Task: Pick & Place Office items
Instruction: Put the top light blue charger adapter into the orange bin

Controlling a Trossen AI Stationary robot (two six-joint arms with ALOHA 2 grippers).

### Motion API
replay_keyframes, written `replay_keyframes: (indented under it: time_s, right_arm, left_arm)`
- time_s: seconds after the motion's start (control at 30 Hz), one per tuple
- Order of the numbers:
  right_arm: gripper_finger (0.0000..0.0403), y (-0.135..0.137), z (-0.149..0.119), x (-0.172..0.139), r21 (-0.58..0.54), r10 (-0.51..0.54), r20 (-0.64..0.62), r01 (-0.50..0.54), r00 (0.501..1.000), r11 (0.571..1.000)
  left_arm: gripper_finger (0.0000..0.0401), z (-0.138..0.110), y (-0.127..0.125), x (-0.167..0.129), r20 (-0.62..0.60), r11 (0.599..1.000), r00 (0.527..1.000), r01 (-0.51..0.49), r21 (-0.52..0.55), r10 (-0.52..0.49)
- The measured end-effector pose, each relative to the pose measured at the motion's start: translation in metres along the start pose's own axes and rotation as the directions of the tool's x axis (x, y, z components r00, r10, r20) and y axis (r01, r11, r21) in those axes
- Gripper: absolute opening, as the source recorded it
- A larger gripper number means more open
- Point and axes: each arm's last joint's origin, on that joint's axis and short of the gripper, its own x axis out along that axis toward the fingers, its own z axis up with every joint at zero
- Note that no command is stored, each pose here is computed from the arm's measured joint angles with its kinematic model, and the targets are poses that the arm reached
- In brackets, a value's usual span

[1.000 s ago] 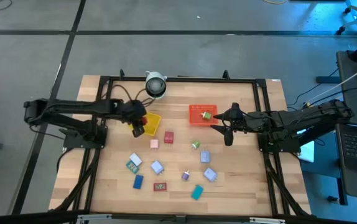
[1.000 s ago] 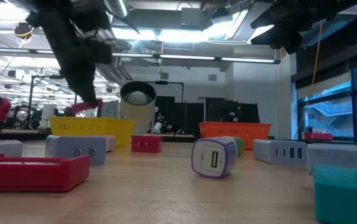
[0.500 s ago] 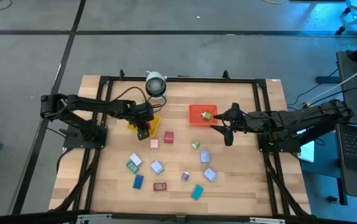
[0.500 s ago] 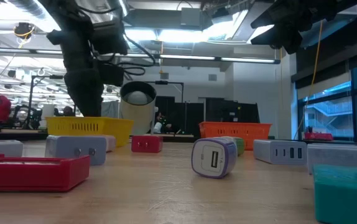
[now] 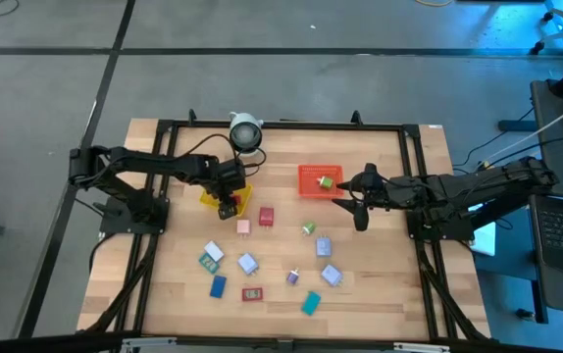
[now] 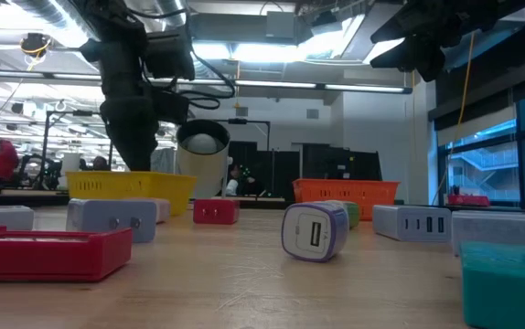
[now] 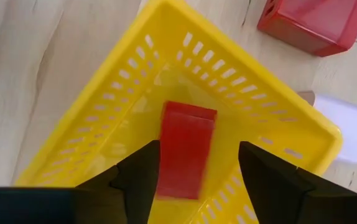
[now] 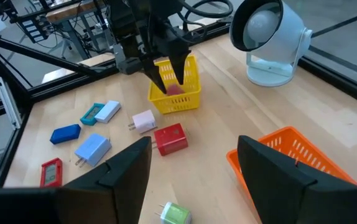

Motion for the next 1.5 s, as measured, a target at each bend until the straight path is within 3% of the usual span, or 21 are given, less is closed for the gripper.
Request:
replay_keyframes:
  time_s: [0.33, 0.47, 0.57, 0.67, 0.73, 0.83, 0.9, 0.97, 1.1, 1.23, 1.33, 1.5]
  right_arm:
    - [0.024, 0.0, 0.0, 0.0, 0.0, 0.001, 0.0, -0.001, 1.0, 1.0]
    - [0.024, 0.001, 0.0, 0.0, 0.003, 0.022, -0.009, -0.022, 1.0, 1.0]
    - [0.024, 0.001, 0.0, 0.0, 0.003, 0.025, -0.01, -0.025, 1.0, 1.0]
    - [0.024, 0.001, 0.0, 0.0, 0.003, 0.024, -0.01, -0.024, 1.0, 1.0]
    - [0.024, 0.001, 0.0, 0.0, 0.003, 0.024, -0.01, -0.024, 1.0, 1.0]
    - [0.024, 0.001, 0.0, 0.0, 0.023, 0.024, -0.01, -0.024, 1.0, 0.999]
    - [0.024, 0.001, 0.0, 0.0, 0.033, 0.024, -0.011, -0.024, 1.0, 0.999]
    - [0.024, 0.001, -0.001, 0.0, 0.032, 0.024, -0.018, -0.024, 1.0, 0.999]
    - [0.024, -0.001, -0.002, -0.001, 0.043, -0.025, -0.034, 0.026, 0.999, 0.999]
    - [0.024, -0.003, 0.012, -0.012, -0.051, -0.136, -0.097, 0.132, 0.986, 0.99]
    - [0.024, -0.006, 0.018, -0.023, -0.109, -0.195, -0.127, 0.182, 0.973, 0.977]
    - [0.024, -0.02, 0.014, -0.048, -0.094, -0.253, -0.137, 0.242, 0.958, 0.966]
  left_arm:
    - [0.0219, 0.001, 0.0, -0.004, -0.023, 1.0, 1.0, -0.004, 0.028, 0.004]
    - [0.0221, 0.016, -0.003, -0.032, -0.053, 0.995, 0.999, -0.005, 0.097, 0.01]
    - [0.0221, 0.028, -0.009, -0.058, 0.023, 0.986, 1.0, 0.007, 0.166, -0.011]
    - [0.0218, 0.036, -0.017, -0.077, 0.138, 0.955, 0.99, -0.028, 0.297, -0.014]
    - [0.0217, 0.036, -0.023, -0.082, 0.179, 0.913, 0.984, -0.074, 0.401, 0.001]
    - [0.0218, 0.034, -0.034, -0.084, 0.196, 0.838, 0.98, -0.126, 0.531, 0.024]
    - [0.0219, 0.032, -0.043, -0.083, 0.193, 0.817, 0.981, -0.117, 0.565, 0.007]
    - [0.0218, 0.03, -0.052, -0.083, 0.2, 0.818, 0.98, -0.111, 0.564, -0.005]
    - [0.0212, 0.028, -0.063, -0.088, 0.308, 0.887, 0.951, -0.159, 0.435, 0.019]
    - [0.0206, 0.017, -0.064, -0.102, 0.518, 0.913, 0.854, -0.162, 0.374, -0.061]
    - [0.0205, -0.003, -0.045, -0.105, 0.646, 0.949, 0.763, -0.184, 0.256, -0.027]
    - [0.0205, -0.039, -0.019, -0.097, 0.826, 0.991, 0.563, -0.097, 0.095, -0.024]
